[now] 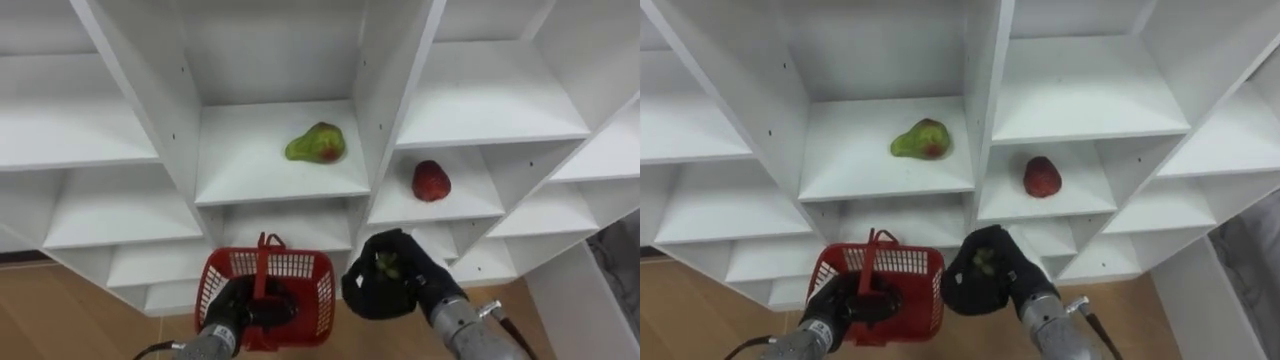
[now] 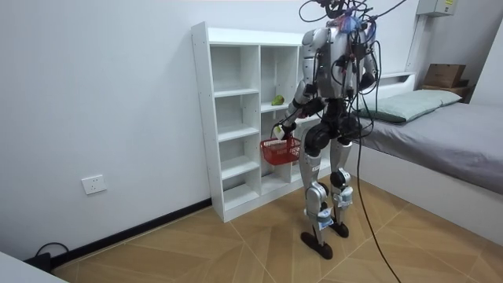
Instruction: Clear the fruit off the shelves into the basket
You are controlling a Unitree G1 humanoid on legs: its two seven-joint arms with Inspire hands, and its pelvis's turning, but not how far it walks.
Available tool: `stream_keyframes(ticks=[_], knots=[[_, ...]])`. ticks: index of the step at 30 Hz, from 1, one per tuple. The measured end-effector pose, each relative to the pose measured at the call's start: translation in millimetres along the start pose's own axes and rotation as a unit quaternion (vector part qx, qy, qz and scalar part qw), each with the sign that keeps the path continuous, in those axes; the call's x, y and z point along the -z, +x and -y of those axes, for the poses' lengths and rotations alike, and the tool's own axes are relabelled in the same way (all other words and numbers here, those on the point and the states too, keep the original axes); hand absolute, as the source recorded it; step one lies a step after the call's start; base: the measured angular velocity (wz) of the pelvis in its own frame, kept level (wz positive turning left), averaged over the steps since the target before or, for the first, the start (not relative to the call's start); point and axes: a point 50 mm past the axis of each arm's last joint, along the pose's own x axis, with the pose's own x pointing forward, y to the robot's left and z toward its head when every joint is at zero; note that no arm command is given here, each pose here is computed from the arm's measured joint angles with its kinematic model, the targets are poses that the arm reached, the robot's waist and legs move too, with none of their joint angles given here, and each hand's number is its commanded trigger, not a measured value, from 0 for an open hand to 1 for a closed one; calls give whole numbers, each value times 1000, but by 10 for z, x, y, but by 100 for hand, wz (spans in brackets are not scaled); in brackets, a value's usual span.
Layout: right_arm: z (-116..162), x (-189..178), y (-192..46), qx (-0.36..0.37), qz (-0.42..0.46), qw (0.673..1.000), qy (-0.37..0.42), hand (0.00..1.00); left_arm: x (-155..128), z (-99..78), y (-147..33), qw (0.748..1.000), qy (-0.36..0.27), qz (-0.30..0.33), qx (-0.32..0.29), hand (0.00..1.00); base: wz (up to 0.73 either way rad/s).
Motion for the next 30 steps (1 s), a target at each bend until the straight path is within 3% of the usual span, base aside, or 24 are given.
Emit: stream_keyframes(ticks=[7,14,30], knots=[[-51,115,207,-19,-41,999,-18,100,-67,99,41,999,20,6,27,100,12],[38,169,333,7,-67,997,-29,100,-100,112,50,998,30,9,51,100,20],[38,206,428,26,-80,995,63,100,-62,224,32,992,51,3,115,100,4]])
